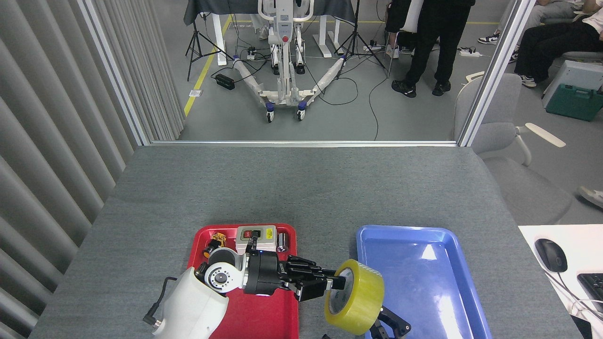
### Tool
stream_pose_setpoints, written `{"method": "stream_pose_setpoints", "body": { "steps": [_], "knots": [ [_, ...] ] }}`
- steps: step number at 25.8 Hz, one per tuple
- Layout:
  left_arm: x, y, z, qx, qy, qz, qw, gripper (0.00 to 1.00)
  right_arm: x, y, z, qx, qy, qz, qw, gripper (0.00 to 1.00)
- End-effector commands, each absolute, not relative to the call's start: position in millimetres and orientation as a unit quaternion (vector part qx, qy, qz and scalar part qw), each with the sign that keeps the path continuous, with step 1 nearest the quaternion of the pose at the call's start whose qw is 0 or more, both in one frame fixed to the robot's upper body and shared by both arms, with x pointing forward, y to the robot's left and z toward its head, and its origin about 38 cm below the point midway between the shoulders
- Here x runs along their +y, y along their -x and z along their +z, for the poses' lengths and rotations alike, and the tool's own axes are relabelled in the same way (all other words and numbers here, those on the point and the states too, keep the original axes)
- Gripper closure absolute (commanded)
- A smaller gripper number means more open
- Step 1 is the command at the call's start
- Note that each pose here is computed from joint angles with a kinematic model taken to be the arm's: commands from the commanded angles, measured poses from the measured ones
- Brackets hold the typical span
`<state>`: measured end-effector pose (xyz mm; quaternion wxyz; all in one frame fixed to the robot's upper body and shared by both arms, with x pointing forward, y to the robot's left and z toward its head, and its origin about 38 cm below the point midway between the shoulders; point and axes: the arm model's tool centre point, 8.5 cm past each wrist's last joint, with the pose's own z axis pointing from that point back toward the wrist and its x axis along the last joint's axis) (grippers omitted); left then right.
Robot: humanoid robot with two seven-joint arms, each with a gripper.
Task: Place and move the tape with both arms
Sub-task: 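Grasp the tape roll with the right gripper and release the left gripper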
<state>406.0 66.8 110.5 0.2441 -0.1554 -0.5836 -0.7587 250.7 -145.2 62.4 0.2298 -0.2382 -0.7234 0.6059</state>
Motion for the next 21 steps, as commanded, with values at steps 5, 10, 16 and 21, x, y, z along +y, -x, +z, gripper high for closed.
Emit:
{"method": "stream_pose_setpoints", "body": {
  "steps": [5,10,16,21],
  "knots": [
    [69.6,-409.0,108.3,-0.573,0.14,-0.769,0.247,0.3,-149.9,-249.3,59.7,-0.719,0.241,0.606,0.237,0.49],
    [91.4,-421.7,121.4,-0.597,0.118,-0.748,0.265,0.01,-157.9,-249.5,57.5,-0.714,0.248,0.607,0.246,0.69],
    [146.8,-431.5,120.1,-0.59,0.081,-0.732,0.332,0.01,-159.2,-248.8,56.3,-0.714,0.247,0.606,0.25,0.85],
    [210.5,-413.5,100.2,-0.589,0.029,-0.698,0.407,0.01,-170.2,-254.6,56.6,-0.702,0.275,0.599,0.268,0.84]
  ]
}}
